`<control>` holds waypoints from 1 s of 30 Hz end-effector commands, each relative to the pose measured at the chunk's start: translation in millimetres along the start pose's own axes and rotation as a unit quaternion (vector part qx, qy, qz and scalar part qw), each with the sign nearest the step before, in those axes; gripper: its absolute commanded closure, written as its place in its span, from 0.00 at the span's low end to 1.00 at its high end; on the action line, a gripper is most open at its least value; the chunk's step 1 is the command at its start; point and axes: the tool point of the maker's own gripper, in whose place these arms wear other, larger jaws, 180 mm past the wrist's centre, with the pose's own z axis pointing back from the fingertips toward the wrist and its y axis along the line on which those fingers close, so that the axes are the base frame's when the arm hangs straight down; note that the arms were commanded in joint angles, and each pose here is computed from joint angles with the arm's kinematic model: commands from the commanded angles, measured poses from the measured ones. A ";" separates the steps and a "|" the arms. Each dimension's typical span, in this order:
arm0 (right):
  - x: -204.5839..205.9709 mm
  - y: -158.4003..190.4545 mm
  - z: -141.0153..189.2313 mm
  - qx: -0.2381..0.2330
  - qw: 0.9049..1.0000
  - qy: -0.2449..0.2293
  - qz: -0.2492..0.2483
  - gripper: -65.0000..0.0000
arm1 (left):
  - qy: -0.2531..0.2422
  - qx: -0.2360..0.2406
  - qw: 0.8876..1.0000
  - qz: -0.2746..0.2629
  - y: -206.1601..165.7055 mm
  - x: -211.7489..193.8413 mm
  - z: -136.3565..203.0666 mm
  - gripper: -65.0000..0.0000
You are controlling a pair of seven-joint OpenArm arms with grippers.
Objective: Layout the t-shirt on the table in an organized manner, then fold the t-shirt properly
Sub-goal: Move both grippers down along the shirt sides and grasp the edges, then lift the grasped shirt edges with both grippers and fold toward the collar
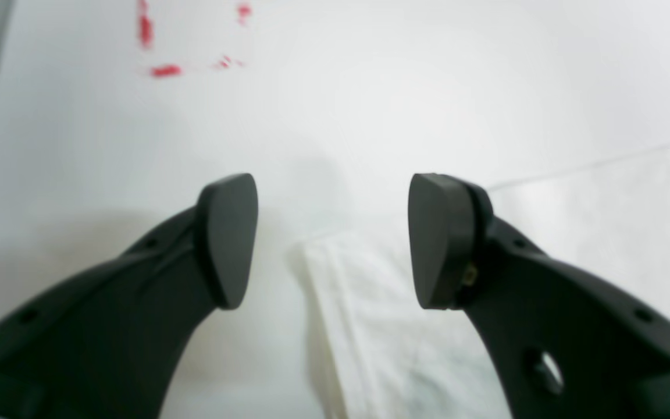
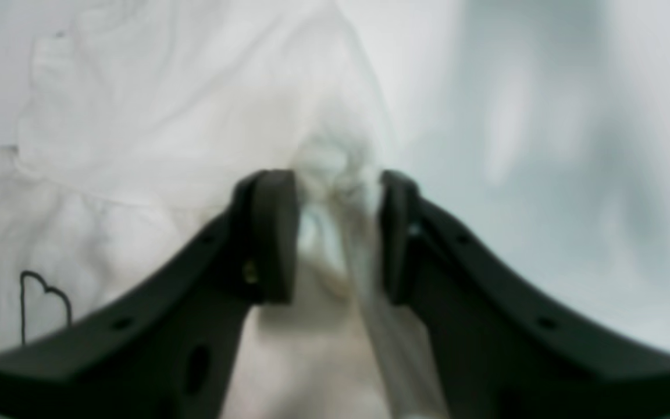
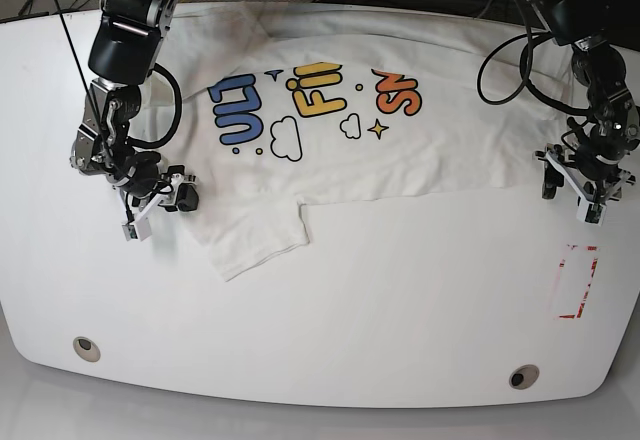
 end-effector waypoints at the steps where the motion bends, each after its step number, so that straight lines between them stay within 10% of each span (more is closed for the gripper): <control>1: -8.6 -5.6 2.7 -0.011 0.999 0.032 0.009 0.81 | -0.019 0.013 1.000 -0.005 16.7 13.7 3.9 0.42; 12: 0.3 1.3 12.5 -0.019 0.999 0.023 0.042 1.00 | -0.003 -0.004 1.000 0.023 12.2 -9.9 -9.2 0.42; 30: -13.5 18.9 4.2 -0.003 0.996 0.050 0.075 1.00 | 0.024 0.006 0.999 0.045 17.2 -28.7 -15.9 0.23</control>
